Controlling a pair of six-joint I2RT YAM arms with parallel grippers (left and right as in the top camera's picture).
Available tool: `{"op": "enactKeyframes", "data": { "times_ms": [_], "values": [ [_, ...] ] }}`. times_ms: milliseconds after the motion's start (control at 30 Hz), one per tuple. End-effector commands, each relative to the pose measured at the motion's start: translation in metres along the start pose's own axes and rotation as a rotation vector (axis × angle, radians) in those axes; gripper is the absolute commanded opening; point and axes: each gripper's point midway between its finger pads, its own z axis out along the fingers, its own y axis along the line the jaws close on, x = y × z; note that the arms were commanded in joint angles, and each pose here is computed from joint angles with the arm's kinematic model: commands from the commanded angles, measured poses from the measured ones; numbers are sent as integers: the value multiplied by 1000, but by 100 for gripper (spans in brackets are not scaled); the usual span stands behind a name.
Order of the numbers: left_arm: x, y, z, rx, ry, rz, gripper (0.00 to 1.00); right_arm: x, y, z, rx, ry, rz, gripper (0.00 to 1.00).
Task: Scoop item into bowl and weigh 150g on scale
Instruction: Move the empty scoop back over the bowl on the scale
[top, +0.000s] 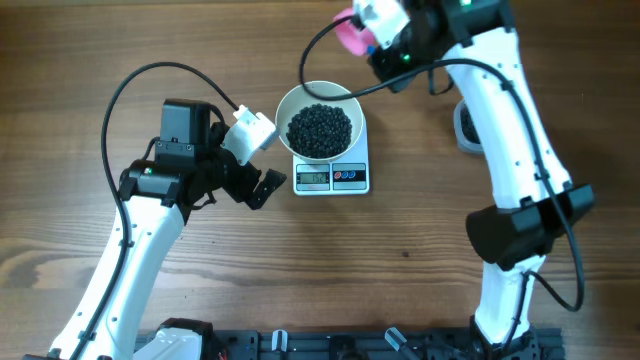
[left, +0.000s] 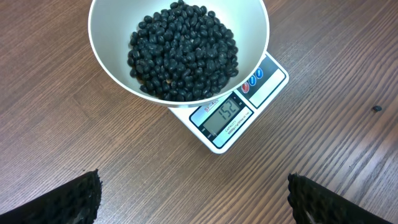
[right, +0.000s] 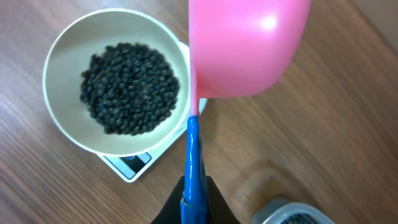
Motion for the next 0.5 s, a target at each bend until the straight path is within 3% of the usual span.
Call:
{"op": "enactKeyframes", "data": {
  "times_ms": [0,467],
  "values": [
    [2,1,0,-5,1,-14,100,3,13,10,-28,33,-104,4],
    [2,1,0,-5,1,-14,100,24,40,74,-7,192,-216,4]
  ]
}}
